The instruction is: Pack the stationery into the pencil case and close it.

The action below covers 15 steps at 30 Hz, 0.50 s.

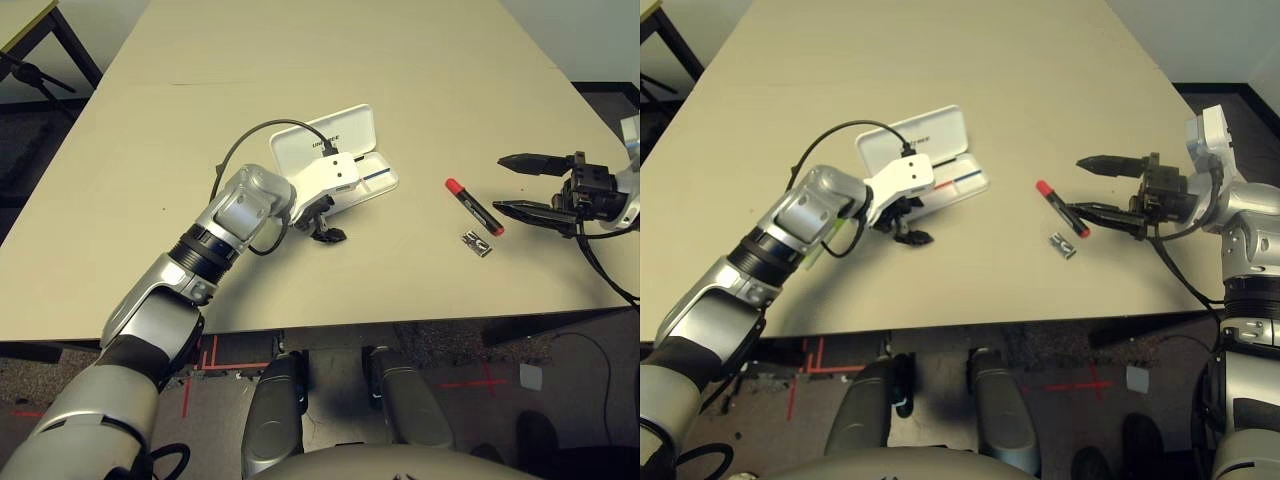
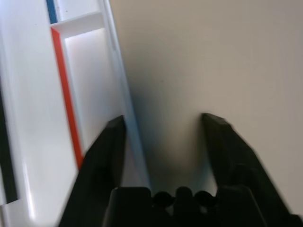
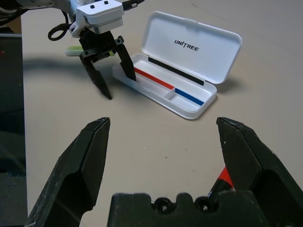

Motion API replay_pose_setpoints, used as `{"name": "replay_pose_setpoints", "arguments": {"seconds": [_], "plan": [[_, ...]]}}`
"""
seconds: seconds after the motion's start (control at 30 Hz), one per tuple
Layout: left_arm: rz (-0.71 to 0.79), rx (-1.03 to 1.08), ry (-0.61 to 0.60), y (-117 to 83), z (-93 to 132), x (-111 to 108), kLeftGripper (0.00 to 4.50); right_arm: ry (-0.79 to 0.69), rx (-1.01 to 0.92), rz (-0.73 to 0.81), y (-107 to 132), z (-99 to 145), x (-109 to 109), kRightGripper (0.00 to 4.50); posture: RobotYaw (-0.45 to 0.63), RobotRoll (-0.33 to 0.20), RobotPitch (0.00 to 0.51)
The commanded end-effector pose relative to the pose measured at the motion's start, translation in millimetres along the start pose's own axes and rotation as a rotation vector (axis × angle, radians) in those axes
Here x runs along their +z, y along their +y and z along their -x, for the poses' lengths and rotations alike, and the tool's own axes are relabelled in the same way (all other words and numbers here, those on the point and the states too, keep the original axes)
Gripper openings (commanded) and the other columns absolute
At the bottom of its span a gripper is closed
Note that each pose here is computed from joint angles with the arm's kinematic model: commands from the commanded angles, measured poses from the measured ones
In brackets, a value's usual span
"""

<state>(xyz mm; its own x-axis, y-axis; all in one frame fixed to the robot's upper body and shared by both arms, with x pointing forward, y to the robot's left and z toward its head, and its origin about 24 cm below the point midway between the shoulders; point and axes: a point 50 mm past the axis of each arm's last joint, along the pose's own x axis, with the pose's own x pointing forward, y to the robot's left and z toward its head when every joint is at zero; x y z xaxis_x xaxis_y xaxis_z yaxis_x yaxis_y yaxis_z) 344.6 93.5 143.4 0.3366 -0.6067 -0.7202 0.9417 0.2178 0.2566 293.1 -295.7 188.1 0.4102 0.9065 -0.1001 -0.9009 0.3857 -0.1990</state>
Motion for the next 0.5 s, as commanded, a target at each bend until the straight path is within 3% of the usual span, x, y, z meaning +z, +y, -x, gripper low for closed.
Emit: {"name": "replay_pose_setpoints", "arguments": {"seconds": [0.03,0.17,0.5], "plan": [[0.008,-0.032,0.059,-2,-5,-12,1.66,-0.015,-0.005,0.029,1,1,6,4.50,-0.15,0.000,0.186],[-0.016,-0.019,0.044,1,-5,-9,0.12,-0.018,-0.009,0.028,0,1,6,4.50,-0.15,0.000,0.187],[-0.196,-0.111,-0.092,-4,12,2,0.05,-0.014,-0.060,0.003,-4,3,6,4.50,-0.13,0.000,0.182]]}}
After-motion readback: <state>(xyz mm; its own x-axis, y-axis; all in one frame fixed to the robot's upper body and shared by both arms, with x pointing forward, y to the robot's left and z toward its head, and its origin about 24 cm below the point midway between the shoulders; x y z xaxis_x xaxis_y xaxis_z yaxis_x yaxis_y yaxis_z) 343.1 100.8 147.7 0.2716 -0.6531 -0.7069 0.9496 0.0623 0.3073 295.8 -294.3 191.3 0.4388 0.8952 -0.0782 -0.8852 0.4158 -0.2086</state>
